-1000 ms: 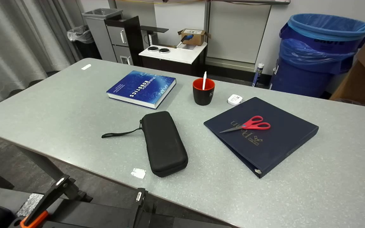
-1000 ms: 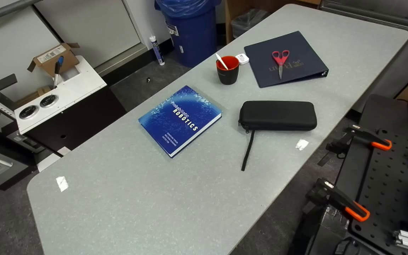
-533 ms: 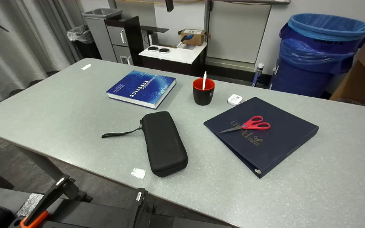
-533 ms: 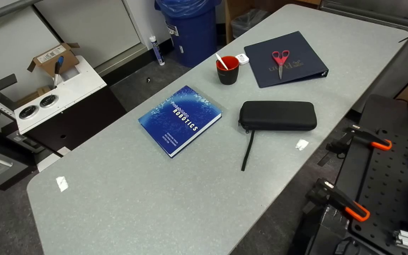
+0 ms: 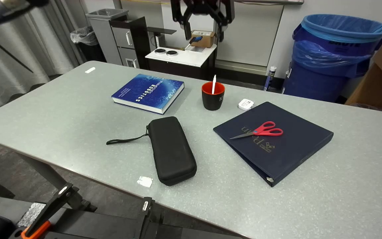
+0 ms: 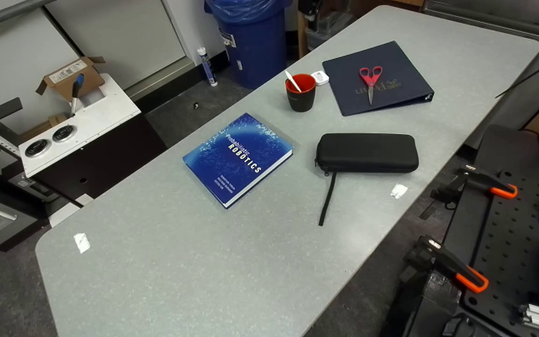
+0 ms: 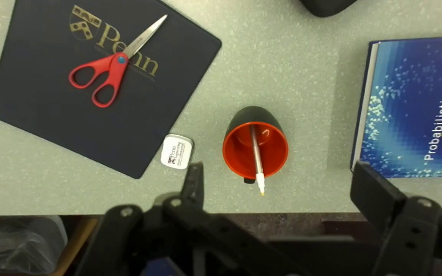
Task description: Remove the pen from the mug cup and place it on the table
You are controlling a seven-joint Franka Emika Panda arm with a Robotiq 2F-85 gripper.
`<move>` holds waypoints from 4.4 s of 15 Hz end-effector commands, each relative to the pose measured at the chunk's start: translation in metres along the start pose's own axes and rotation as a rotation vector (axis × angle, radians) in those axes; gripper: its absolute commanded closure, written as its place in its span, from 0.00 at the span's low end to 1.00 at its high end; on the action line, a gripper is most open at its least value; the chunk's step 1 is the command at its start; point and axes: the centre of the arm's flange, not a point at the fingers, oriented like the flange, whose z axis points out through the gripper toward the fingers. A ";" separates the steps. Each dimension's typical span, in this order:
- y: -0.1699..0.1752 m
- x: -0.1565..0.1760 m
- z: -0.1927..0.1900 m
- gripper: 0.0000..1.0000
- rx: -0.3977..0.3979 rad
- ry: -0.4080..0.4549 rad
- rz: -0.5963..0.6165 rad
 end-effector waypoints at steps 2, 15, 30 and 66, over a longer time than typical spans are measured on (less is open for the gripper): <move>-0.024 0.084 0.075 0.00 0.004 -0.014 0.078; -0.037 0.112 0.132 0.00 -0.050 -0.049 0.087; -0.040 0.133 0.195 0.05 -0.062 -0.010 0.093; -0.127 0.095 0.186 1.00 -0.189 -0.318 -0.090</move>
